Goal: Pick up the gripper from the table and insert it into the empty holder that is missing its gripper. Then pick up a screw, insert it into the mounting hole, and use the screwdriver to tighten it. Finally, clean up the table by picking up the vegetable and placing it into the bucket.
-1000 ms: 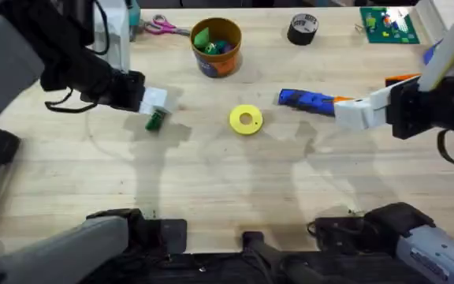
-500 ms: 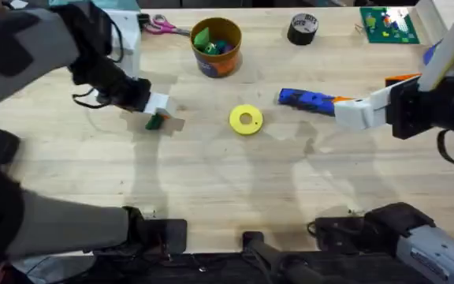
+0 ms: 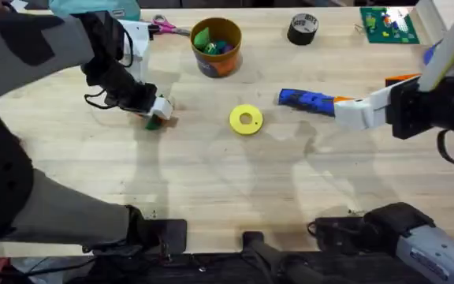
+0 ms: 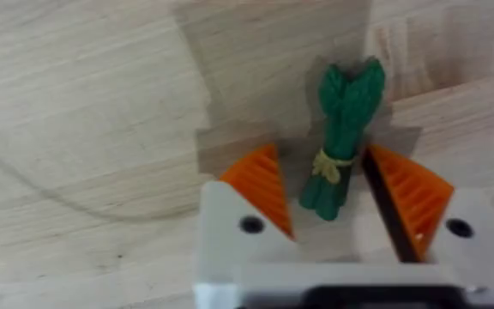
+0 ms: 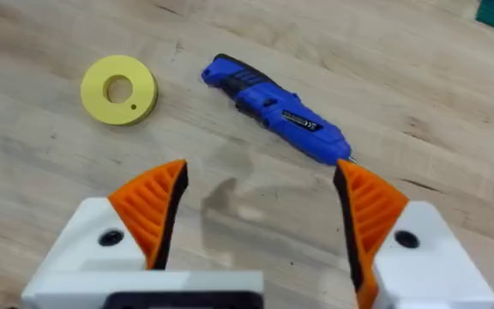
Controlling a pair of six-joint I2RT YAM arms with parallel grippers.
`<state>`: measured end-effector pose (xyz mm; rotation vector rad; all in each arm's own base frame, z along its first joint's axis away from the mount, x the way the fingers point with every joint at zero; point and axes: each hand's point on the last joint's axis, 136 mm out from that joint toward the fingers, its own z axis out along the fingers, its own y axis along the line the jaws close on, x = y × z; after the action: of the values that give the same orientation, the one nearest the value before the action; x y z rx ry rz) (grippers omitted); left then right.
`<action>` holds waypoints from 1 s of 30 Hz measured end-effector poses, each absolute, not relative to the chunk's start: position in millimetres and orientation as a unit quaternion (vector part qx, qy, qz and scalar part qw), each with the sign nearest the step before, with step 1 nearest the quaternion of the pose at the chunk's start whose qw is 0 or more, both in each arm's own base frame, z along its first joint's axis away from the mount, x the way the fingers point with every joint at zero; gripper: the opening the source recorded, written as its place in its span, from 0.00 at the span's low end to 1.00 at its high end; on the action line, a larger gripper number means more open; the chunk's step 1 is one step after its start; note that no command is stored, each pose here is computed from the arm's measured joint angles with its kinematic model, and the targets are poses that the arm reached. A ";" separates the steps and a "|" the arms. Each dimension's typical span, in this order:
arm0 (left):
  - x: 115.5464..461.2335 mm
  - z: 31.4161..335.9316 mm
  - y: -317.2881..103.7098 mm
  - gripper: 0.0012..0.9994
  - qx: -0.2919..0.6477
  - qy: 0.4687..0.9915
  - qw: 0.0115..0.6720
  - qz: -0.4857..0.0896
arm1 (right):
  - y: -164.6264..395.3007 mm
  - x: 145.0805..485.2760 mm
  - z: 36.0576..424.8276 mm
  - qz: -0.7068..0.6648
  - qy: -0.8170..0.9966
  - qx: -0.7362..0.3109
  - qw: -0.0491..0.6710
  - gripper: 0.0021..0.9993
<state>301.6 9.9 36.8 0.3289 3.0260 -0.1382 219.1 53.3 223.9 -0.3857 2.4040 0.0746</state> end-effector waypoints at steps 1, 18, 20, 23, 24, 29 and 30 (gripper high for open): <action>301.5 36.8 9.8 0.49 0.109 0.992 0.047 -0.045 | 53.3 219.1 224.0 0.029 0.926 -0.149 0.346 1.00; 308.4 48.5 5.2 0.02 0.112 0.991 0.052 -0.045 | 54.5 221.4 226.1 0.031 0.924 -0.149 0.352 1.00; 323.2 64.0 6.3 0.02 0.108 0.991 0.072 -0.041 | 55.5 222.1 226.9 0.033 0.923 -0.149 0.354 1.00; 350.3 96.5 7.1 0.02 0.109 0.987 0.114 -0.034 | 56.1 222.0 226.9 0.035 0.923 -0.150 0.354 1.00; 360.7 111.1 6.5 0.02 0.111 0.985 0.132 -0.031 | 56.4 221.9 226.9 0.036 0.922 -0.150 0.354 1.00; 403.0 176.1 -10.2 0.02 0.136 0.966 0.221 -0.020 | 57.3 221.7 227.0 0.038 0.922 -0.151 0.354 1.00; 409.7 188.5 -16.1 0.02 0.143 0.960 0.239 -0.019 | 57.3 221.7 227.0 0.038 0.922 -0.151 0.354 1.00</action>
<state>409.7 -16.1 188.5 0.3922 2.6294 -0.0524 221.7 57.3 227.0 -0.3911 2.3849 0.0992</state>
